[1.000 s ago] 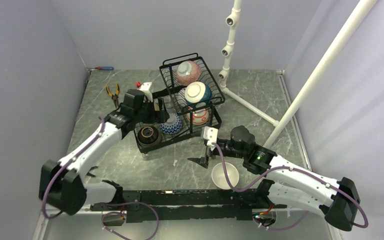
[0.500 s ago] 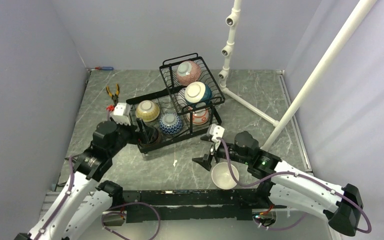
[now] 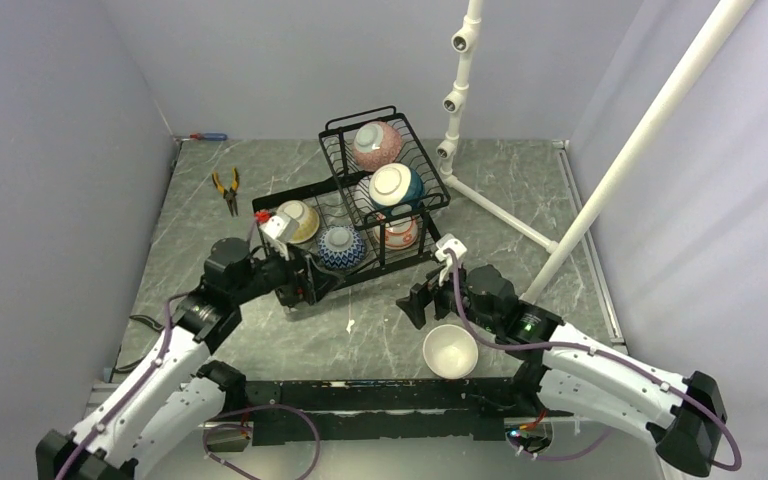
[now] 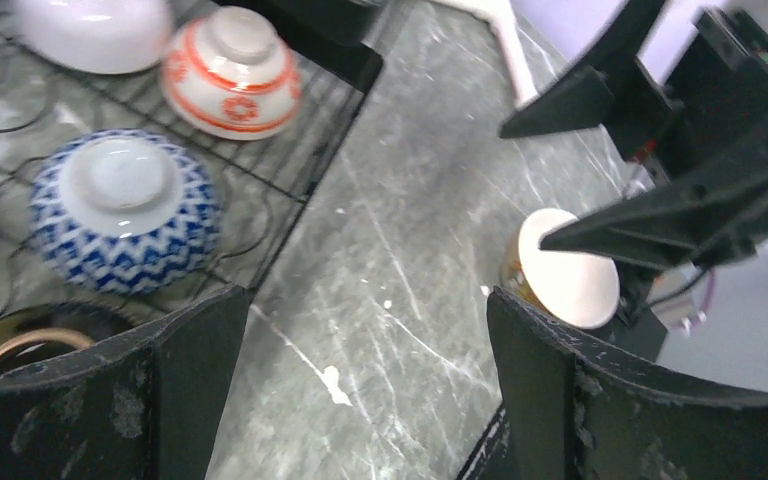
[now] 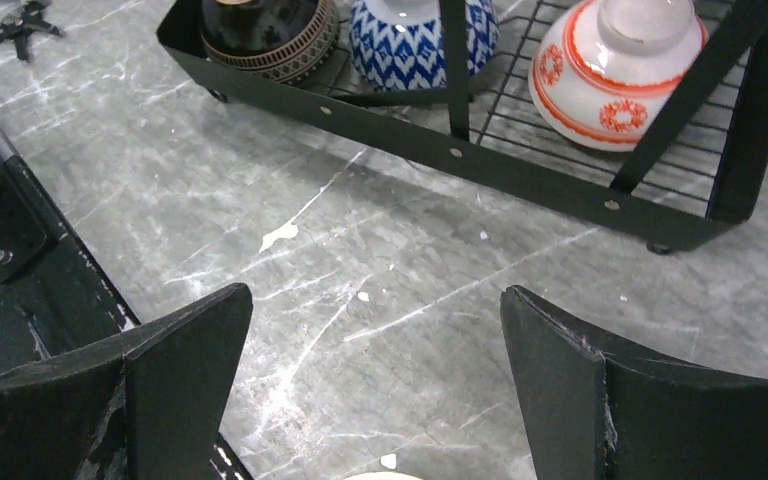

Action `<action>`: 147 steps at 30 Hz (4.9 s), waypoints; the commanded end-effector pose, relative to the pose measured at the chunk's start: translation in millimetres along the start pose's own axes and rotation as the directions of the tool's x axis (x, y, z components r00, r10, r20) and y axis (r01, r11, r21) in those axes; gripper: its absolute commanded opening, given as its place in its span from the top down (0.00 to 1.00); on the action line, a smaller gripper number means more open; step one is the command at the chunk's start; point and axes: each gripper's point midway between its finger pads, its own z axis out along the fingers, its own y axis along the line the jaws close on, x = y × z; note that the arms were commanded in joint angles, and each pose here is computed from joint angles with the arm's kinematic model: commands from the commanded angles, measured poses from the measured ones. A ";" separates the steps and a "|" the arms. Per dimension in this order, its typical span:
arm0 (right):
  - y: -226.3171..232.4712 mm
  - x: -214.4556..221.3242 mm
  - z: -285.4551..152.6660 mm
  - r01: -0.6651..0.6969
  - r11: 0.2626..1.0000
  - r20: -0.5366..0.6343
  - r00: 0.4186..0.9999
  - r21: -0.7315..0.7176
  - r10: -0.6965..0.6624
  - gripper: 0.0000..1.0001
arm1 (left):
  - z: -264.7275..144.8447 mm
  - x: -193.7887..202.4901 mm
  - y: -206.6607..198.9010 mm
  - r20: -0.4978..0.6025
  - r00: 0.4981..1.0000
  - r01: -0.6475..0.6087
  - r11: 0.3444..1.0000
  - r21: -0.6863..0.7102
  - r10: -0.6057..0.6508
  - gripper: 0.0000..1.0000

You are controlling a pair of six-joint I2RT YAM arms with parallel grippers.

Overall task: Load the bowls into the dish rack
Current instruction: Pick up the bowl from the center of the board.

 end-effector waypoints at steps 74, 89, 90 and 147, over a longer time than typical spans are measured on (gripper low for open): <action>-41.9 -57.8 -38.0 0.127 0.986 0.265 0.960 -0.112 -0.093 0.00 | 65.4 176.2 -168.2 0.108 0.429 -0.529 0.153 0.835 0.897 0.97; 1.6 -37.7 -50.6 0.506 0.814 0.413 0.831 -0.285 -0.372 0.00 | 11.0 113.0 -148.6 0.114 0.729 -0.360 0.237 0.902 0.675 0.97; 4.1 -37.7 -50.8 0.512 0.806 0.415 0.830 -0.299 -0.373 0.00 | 9.0 112.2 -148.1 0.110 0.738 -0.346 0.234 0.908 0.665 0.97; 119.4 -23.4 23.0 0.825 0.307 0.565 0.553 -0.474 -0.613 0.01 | -24.6 80.0 -126.6 0.071 0.803 -0.274 0.262 0.925 0.591 0.97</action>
